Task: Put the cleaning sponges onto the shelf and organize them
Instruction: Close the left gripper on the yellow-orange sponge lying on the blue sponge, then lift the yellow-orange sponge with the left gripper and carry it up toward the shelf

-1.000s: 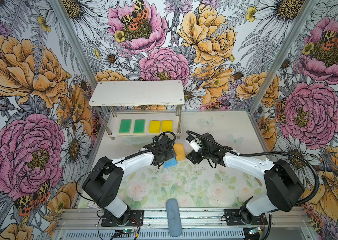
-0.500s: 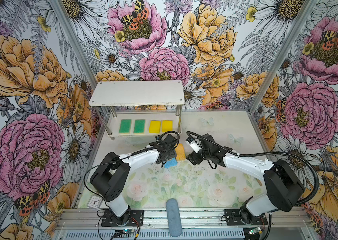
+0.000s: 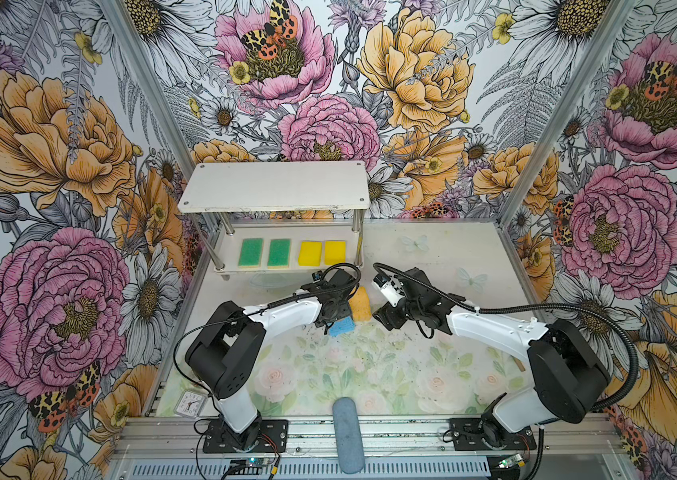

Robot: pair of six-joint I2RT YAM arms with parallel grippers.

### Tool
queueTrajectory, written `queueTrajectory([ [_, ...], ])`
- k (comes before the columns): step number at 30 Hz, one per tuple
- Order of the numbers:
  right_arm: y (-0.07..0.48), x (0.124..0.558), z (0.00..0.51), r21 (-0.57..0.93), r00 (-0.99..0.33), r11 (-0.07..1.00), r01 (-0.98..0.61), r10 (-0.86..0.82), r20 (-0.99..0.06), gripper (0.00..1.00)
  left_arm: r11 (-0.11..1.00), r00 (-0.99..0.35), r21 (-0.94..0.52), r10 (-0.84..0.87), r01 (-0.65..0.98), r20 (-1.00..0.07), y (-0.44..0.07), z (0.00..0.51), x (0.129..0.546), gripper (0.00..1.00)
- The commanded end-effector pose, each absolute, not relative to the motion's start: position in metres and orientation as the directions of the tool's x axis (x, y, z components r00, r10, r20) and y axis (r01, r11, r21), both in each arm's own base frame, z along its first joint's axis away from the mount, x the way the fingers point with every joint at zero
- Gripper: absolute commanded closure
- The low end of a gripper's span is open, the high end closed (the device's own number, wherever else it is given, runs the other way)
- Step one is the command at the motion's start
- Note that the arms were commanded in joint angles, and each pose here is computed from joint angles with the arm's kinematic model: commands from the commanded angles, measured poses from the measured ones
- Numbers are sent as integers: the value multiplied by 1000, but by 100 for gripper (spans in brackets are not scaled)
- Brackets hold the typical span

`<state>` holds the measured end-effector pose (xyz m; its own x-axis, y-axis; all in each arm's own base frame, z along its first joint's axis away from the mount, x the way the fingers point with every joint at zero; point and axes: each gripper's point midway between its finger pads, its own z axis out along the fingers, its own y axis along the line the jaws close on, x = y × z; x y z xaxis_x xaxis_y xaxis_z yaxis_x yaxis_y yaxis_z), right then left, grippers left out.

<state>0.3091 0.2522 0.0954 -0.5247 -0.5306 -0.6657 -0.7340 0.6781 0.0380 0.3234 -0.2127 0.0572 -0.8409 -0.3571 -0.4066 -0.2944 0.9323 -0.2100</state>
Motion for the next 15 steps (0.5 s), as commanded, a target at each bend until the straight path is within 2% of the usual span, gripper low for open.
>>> queueTrajectory([
  [1,252,313,102,32,-520,694,-720,-507,-687,23,941,-831,-192,-337,-280,-443,-213,63,330,33],
  [15,251,314,103,32,-522,700,-714,-501,-690,23,947,-831,-180,-320,-266,-455,-211,65,330,46],
])
